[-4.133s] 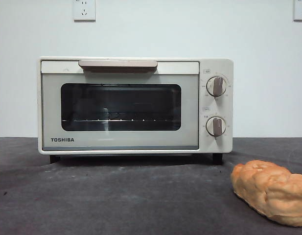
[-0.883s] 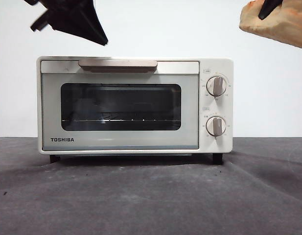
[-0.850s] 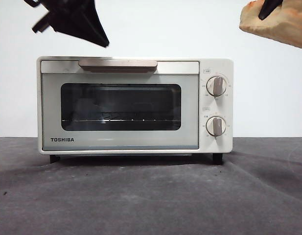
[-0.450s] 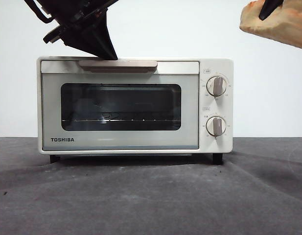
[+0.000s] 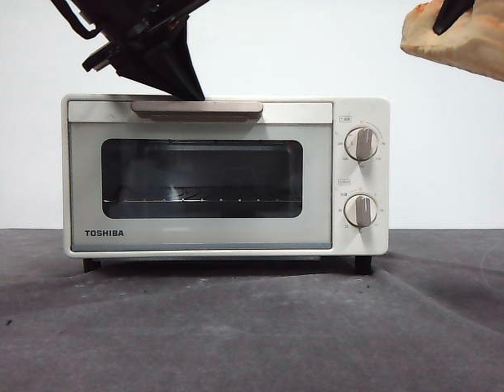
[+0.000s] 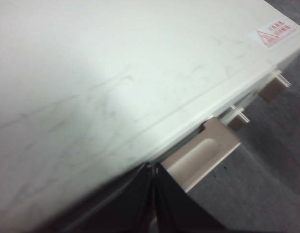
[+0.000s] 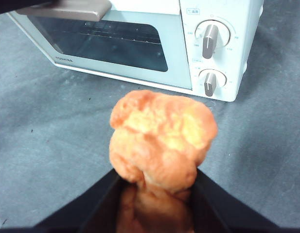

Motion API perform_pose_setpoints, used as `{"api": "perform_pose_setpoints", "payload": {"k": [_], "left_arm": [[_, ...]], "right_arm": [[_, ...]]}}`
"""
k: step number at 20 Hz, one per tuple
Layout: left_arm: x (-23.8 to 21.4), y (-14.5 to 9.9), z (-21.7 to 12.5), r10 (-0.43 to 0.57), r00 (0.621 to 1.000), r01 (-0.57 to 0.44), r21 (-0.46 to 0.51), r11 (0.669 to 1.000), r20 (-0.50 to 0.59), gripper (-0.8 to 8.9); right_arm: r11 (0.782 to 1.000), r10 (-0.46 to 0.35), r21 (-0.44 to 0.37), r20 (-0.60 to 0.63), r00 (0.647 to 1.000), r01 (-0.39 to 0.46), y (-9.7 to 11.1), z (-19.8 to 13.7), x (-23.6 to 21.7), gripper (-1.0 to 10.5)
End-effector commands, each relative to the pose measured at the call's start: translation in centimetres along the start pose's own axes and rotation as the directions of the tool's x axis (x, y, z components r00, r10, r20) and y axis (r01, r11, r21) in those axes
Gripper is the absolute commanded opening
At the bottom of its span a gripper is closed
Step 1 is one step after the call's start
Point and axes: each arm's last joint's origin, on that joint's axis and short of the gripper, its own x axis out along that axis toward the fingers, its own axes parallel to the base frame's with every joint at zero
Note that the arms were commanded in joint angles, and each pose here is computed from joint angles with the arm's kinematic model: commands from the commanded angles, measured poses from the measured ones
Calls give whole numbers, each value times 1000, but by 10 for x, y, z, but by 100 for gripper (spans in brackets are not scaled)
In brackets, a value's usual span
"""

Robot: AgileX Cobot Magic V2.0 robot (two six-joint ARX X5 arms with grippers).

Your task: The left arm flap open the oven, the right arm pick bread and place it into oven, the left arm flap close the oven

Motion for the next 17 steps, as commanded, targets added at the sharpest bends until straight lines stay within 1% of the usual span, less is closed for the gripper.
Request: {"api": "perform_pose_setpoints", "payload": {"k": [1, 6, 12, 17], "left_arm": [[15, -11, -17, -28, 989, 30, 14, 999, -148, 16], [16, -29, -26, -63, 970, 72, 31, 997, -234, 16], [14, -46, -38, -89, 935, 108, 36, 993, -342, 16], [10, -58, -51, -98, 884, 130, 40, 991, -457, 16]], "right_arm": [[1000, 15, -17, 19, 1000, -15, 3, 4, -3, 172], [1000, 15, -18, 19, 1000, -15, 3, 4, -3, 172], [1000, 15, -18, 19, 1000, -15, 3, 4, -3, 172], [1000, 15, -18, 18, 1000, -14, 3, 4, -3, 172]]}}
